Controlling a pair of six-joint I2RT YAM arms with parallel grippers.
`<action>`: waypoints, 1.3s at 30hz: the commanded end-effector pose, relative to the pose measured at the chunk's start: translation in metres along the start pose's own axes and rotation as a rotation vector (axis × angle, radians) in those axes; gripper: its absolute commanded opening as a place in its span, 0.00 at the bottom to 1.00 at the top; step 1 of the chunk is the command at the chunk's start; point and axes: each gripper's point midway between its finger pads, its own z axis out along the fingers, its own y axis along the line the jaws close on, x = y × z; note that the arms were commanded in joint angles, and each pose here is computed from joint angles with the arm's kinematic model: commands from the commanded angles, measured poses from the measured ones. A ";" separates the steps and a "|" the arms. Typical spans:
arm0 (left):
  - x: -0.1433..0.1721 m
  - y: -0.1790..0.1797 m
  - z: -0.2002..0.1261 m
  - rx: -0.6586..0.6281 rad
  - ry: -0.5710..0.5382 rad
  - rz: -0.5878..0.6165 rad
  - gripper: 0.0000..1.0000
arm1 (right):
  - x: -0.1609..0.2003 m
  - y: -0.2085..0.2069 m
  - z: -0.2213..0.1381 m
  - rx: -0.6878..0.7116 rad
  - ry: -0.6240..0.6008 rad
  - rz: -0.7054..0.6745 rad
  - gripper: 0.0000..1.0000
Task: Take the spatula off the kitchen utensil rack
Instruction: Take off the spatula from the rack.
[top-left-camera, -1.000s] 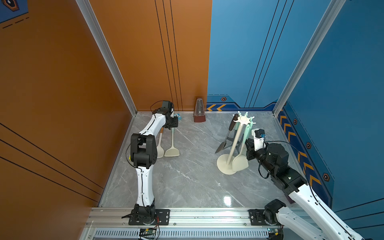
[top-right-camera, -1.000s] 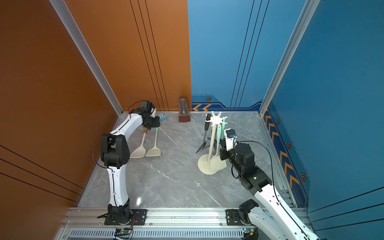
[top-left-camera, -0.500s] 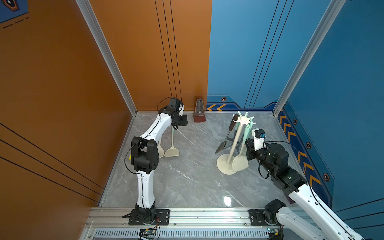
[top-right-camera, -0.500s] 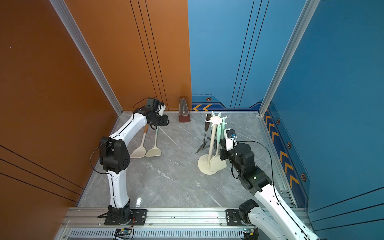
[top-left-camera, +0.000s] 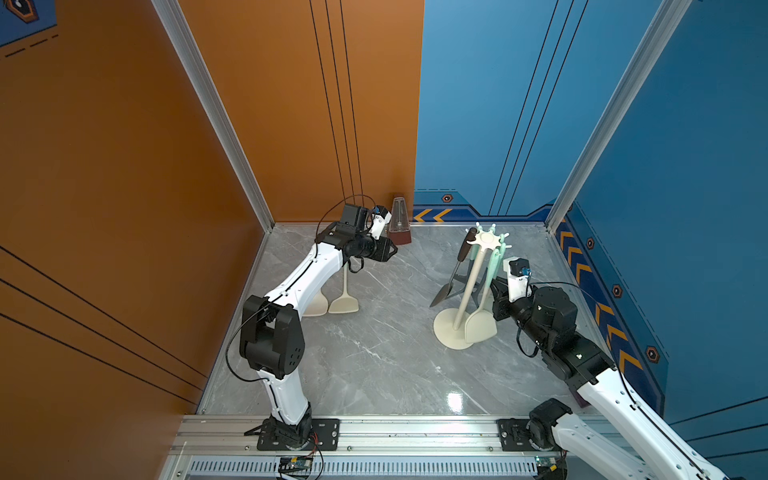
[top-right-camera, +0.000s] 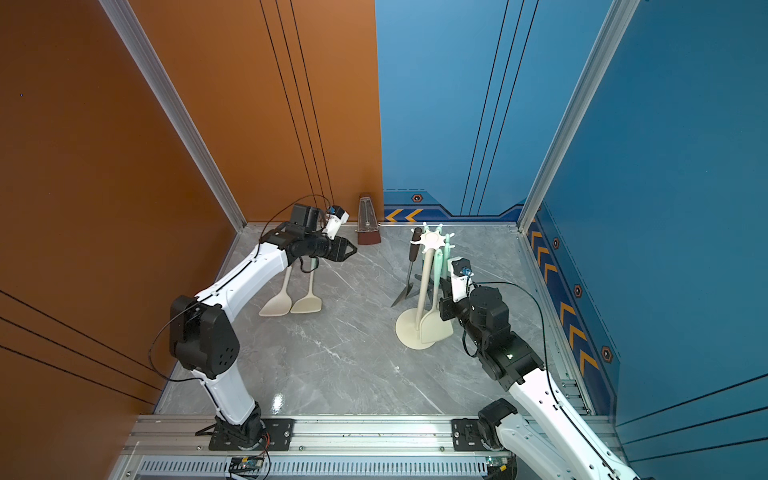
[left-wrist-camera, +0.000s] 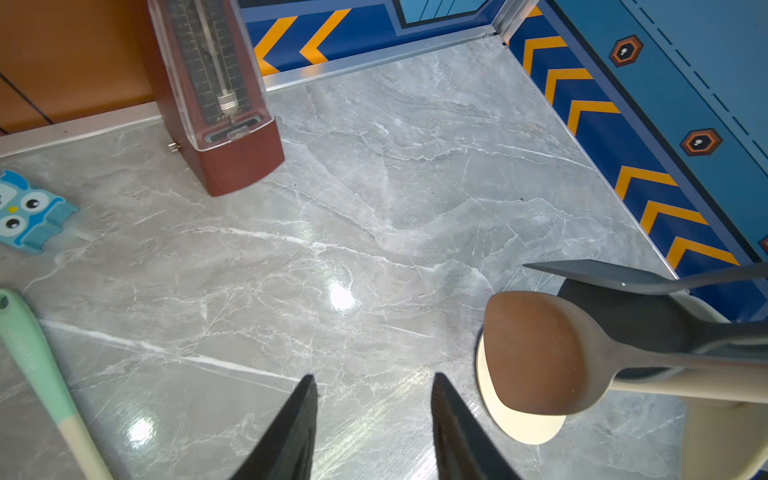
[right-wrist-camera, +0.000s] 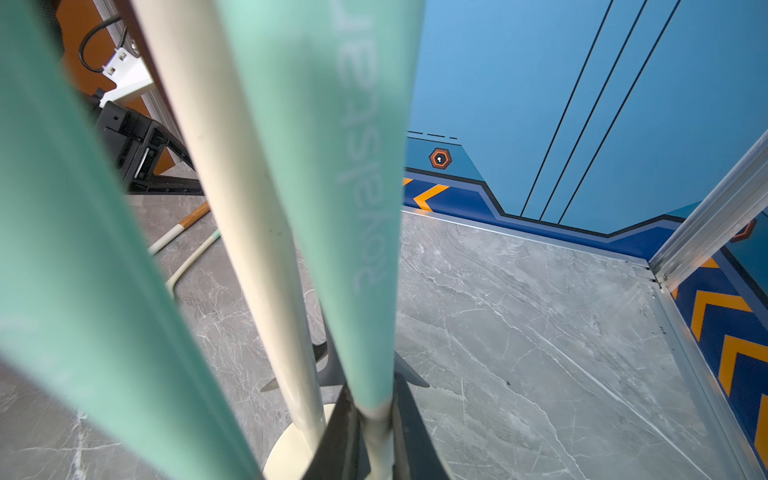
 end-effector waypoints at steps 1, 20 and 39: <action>-0.007 -0.026 -0.006 0.095 -0.065 0.088 0.47 | 0.046 -0.007 0.007 0.038 0.158 0.010 0.15; -0.018 -0.131 -0.057 0.499 -0.320 0.192 0.60 | 0.046 -0.005 0.010 0.026 0.159 0.012 0.15; -0.019 -0.193 -0.046 0.708 -0.269 0.284 0.45 | 0.048 -0.005 0.008 0.031 0.154 0.020 0.15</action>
